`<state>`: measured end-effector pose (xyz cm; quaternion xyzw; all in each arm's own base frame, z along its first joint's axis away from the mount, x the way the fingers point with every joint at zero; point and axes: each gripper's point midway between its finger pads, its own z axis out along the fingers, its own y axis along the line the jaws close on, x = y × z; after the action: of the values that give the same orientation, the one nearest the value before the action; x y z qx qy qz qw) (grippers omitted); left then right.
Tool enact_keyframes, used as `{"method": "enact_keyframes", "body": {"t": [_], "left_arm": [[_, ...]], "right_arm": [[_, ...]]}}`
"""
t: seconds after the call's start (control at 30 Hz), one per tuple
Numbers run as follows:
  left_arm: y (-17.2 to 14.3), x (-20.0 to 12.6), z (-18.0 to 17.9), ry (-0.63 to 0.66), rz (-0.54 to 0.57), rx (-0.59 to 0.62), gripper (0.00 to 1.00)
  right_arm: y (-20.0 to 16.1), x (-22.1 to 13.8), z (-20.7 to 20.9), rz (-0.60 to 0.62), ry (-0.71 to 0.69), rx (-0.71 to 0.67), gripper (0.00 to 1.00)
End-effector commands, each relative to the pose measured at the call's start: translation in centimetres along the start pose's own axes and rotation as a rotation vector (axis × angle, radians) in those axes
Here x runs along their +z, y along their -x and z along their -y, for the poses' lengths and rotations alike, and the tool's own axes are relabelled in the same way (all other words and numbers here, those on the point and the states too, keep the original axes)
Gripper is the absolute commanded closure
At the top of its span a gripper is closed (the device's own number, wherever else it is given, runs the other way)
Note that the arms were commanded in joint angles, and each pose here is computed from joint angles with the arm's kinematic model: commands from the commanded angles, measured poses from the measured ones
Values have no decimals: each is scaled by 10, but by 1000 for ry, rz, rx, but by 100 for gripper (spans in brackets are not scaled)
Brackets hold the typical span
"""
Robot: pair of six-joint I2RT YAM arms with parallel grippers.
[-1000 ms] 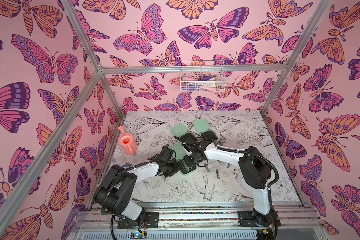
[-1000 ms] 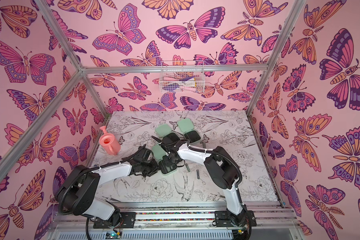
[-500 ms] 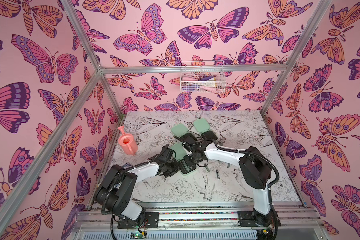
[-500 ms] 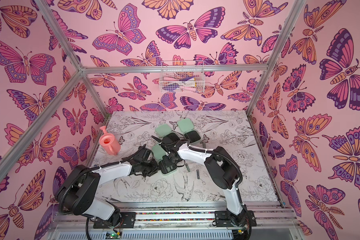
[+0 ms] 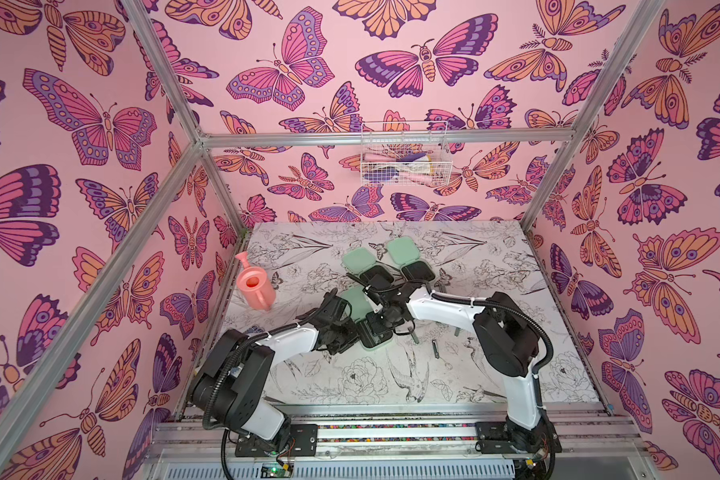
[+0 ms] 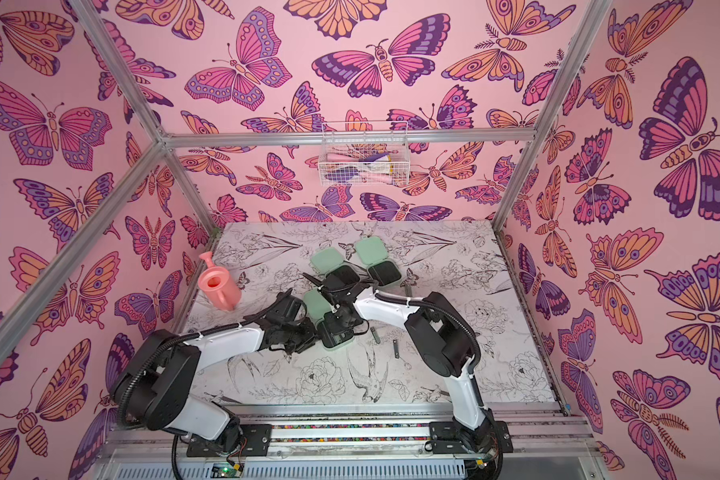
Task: Organize nail clipper sets
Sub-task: Place the nail clipper in the storage box.
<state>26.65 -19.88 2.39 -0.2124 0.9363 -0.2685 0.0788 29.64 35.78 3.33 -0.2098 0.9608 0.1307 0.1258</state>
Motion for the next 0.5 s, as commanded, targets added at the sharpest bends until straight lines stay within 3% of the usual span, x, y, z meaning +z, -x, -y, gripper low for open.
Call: {"method": "enact_keyframes", "body": {"t": [0.0,0.13,0.23,0.47], "left_arm": [[-6,5,-14,54,-29,-9,67],[-6,5,-14,54,-30,-6,67],[-7,6,-14,55,-35,-6,67],[-6,5,-13,53,-31,-4,67]], "right_arm": [[-4,-2,9,-13,-35,8,99],[10,-43,21,52,-117,-11,97],[14,-82,52,96,-231,24,92],[-33,-138,164,120,-385,295,79]]}}
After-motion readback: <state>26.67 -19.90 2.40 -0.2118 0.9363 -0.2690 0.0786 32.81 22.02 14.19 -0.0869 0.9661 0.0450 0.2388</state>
